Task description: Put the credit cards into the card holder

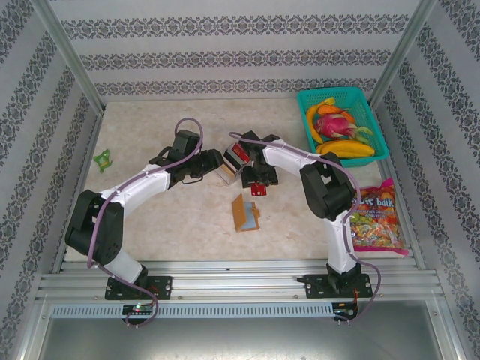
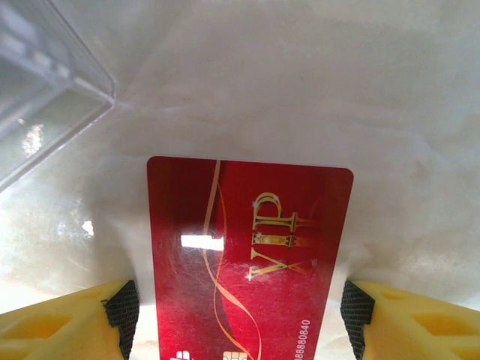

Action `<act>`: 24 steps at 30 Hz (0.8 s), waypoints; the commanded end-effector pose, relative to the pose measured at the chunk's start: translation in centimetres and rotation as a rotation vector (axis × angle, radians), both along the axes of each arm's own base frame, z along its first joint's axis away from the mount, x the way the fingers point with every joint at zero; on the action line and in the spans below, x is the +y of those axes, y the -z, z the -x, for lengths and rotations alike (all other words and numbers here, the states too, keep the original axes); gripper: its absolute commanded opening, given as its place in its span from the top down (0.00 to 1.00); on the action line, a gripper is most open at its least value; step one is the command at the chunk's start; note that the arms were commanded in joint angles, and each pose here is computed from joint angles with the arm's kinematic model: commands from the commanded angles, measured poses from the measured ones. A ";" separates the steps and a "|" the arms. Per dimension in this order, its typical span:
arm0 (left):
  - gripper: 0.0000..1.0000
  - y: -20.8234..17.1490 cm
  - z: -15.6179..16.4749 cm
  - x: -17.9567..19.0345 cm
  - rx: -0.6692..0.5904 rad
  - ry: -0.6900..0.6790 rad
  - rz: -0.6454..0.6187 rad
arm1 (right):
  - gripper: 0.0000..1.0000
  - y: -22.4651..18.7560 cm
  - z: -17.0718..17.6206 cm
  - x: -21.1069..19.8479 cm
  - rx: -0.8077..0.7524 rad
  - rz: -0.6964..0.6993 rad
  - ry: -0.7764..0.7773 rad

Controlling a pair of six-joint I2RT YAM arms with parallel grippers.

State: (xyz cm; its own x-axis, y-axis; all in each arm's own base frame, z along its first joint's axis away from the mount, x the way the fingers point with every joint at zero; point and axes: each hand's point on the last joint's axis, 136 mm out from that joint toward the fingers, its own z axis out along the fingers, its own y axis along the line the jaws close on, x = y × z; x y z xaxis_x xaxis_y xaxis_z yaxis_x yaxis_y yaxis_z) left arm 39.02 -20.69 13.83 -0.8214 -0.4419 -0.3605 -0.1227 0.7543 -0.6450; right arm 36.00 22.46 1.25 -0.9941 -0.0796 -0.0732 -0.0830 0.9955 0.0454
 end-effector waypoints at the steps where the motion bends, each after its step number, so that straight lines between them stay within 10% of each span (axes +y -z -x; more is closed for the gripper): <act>1: 0.46 0.2 0.5 1.1 0.011 -0.025 -0.021 | 0.27 2.6 1.8 -1.1 0.084 0.075 0.011; 24: 0.46 -0.1 0.5 1.1 0.008 -0.026 -0.020 | 0.39 4.4 2.6 -2.8 0.121 0.150 0.015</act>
